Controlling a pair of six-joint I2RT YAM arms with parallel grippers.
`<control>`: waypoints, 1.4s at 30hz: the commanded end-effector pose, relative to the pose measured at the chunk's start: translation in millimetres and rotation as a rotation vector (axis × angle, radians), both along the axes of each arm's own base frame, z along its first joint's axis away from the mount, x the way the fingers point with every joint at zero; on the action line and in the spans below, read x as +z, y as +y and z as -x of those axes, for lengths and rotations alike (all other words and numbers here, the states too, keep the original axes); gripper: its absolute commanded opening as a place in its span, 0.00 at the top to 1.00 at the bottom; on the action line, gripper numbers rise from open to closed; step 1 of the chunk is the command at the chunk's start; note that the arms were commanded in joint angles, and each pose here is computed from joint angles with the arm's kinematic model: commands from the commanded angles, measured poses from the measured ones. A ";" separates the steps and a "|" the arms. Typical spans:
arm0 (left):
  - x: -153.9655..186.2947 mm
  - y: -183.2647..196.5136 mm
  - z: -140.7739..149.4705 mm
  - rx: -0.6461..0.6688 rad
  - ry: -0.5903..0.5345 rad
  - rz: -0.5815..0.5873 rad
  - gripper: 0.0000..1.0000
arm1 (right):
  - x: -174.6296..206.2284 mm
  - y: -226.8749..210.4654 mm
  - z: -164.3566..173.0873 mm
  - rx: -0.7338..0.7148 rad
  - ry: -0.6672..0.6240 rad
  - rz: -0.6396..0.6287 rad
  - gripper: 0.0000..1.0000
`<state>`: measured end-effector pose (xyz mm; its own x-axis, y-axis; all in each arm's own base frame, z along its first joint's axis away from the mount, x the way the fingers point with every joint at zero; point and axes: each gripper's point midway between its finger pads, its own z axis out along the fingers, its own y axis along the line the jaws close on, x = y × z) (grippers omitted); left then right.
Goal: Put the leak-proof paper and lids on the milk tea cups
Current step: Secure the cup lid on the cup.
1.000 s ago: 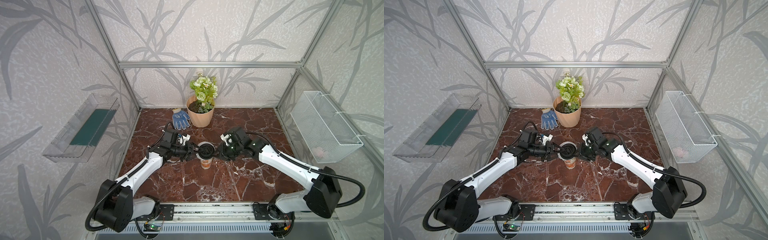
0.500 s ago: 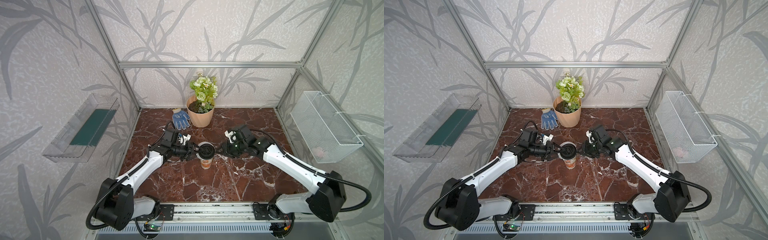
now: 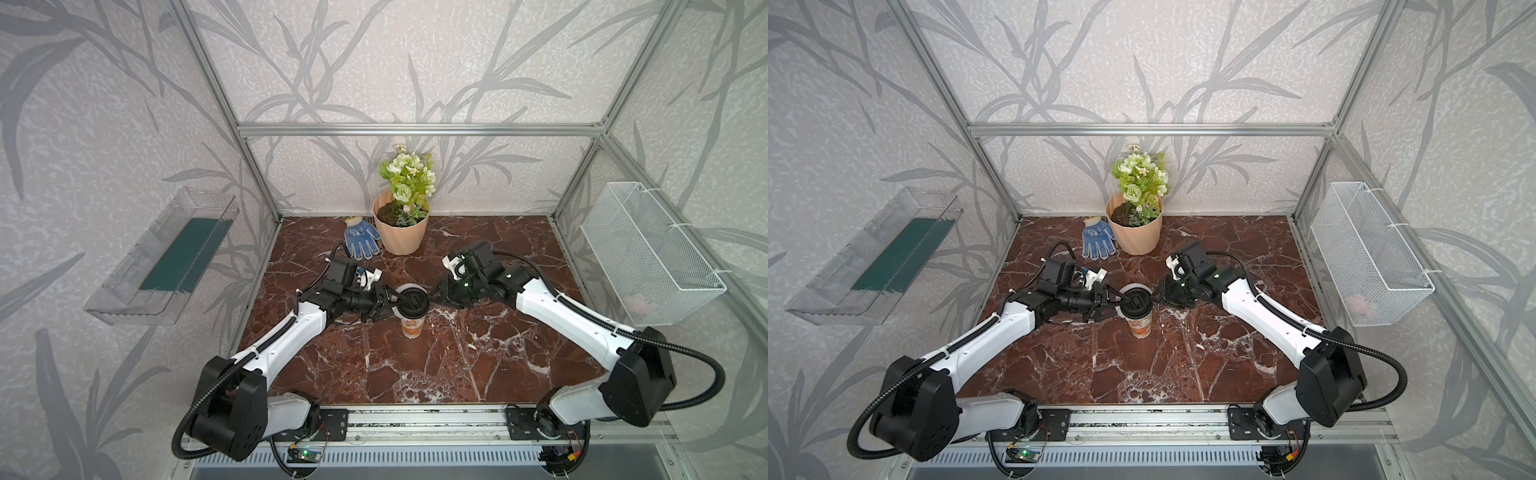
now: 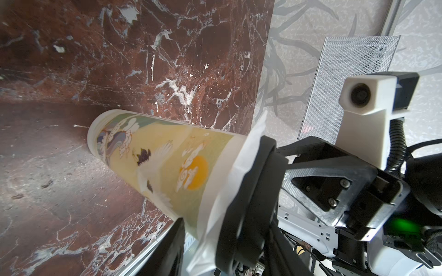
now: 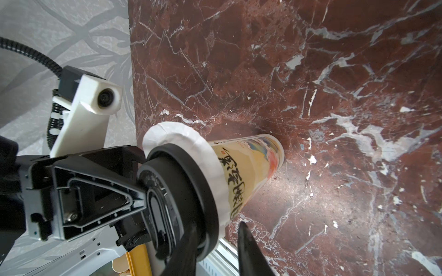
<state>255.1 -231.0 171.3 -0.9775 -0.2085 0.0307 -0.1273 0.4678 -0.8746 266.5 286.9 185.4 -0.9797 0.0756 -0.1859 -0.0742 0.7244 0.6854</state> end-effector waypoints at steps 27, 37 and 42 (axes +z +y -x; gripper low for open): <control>-47.6 17.1 14.6 0.052 0.161 -0.143 0.51 | -66.9 -14.9 12.7 -0.025 0.144 0.082 0.88; -48.1 17.3 15.1 0.050 0.161 -0.145 0.51 | 5.6 1.2 -7.5 0.001 -0.007 -0.026 0.78; -49.0 17.9 15.7 0.050 0.164 -0.150 0.52 | 28.2 3.3 -10.1 0.017 -0.066 -0.054 0.74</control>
<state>255.6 -231.1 171.2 -0.9775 -0.2090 0.0291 -0.1261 0.4677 -0.8748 275.3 291.9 196.4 -0.9759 0.0781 -0.2037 -0.0951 0.6883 0.7191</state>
